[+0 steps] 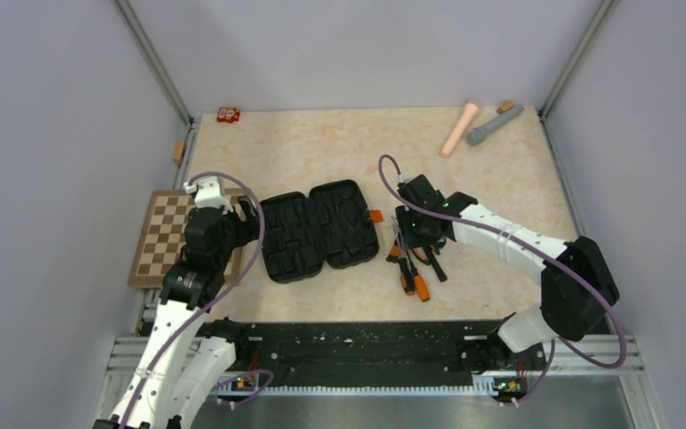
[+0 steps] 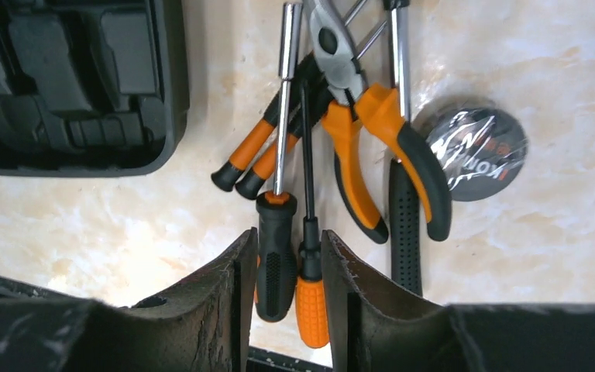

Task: Pack the tool kit
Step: Pick up the screwdriver from the center of the board.

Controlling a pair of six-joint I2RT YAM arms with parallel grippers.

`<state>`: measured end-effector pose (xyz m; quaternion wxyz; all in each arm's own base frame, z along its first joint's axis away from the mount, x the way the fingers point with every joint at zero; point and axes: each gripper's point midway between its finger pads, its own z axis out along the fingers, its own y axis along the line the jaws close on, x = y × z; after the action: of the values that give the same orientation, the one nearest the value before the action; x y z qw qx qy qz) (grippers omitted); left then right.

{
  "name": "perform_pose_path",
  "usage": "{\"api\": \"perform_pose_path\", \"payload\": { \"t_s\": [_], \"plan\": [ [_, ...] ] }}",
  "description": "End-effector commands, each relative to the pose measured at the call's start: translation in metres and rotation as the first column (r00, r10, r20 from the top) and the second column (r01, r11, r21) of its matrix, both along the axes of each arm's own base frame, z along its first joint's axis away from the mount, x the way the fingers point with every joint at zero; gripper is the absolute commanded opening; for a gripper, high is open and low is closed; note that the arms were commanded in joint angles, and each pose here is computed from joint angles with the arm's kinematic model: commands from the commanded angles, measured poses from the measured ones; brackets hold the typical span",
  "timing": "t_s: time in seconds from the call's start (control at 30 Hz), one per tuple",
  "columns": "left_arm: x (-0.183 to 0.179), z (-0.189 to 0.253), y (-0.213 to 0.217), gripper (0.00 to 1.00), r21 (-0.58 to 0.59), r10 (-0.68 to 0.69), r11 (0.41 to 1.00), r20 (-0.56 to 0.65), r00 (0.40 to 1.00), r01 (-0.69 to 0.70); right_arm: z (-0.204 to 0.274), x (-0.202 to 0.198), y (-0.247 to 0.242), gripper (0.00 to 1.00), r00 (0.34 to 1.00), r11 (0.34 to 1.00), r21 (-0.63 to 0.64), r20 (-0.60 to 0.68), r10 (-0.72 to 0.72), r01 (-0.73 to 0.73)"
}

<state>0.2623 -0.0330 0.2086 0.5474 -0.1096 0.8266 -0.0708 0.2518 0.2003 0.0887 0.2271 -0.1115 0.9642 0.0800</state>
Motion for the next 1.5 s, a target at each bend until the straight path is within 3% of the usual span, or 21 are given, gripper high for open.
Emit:
{"api": "perform_pose_path", "payload": {
  "t_s": [0.0,0.3,0.6,0.8,1.03,1.47],
  "plan": [
    [0.004,0.004,-0.001,0.83,0.004,-0.008,1.0,0.028,1.0,0.008,0.008,-0.003,0.012,0.35,1.0,0.996,0.088,-0.001,0.012,-0.012],
    [0.005,0.003,-0.001,0.83,0.007,-0.004,1.0,0.024,1.0,0.004,-0.024,-0.01,0.013,0.31,0.997,0.998,0.063,-0.081,0.013,-0.008],
    [0.005,0.004,-0.001,0.83,0.005,-0.008,1.0,0.025,1.0,0.008,-0.025,-0.007,0.035,0.31,0.995,0.988,0.15,-0.094,0.043,-0.029],
    [0.004,0.004,0.001,0.83,0.01,0.001,1.0,0.027,1.0,-0.001,-0.031,-0.004,0.033,0.3,0.995,0.993,0.12,-0.095,0.02,-0.009],
    [0.005,0.003,0.001,0.83,0.014,0.004,1.0,0.023,1.0,-0.004,-0.022,0.005,0.056,0.31,0.998,0.971,0.234,-0.048,0.049,-0.037],
    [0.004,0.004,0.002,0.83,0.015,0.004,1.0,0.026,1.0,-0.004,-0.073,0.02,0.013,0.35,0.98,0.979,0.078,-0.081,-0.18,0.186]
  ]
}}
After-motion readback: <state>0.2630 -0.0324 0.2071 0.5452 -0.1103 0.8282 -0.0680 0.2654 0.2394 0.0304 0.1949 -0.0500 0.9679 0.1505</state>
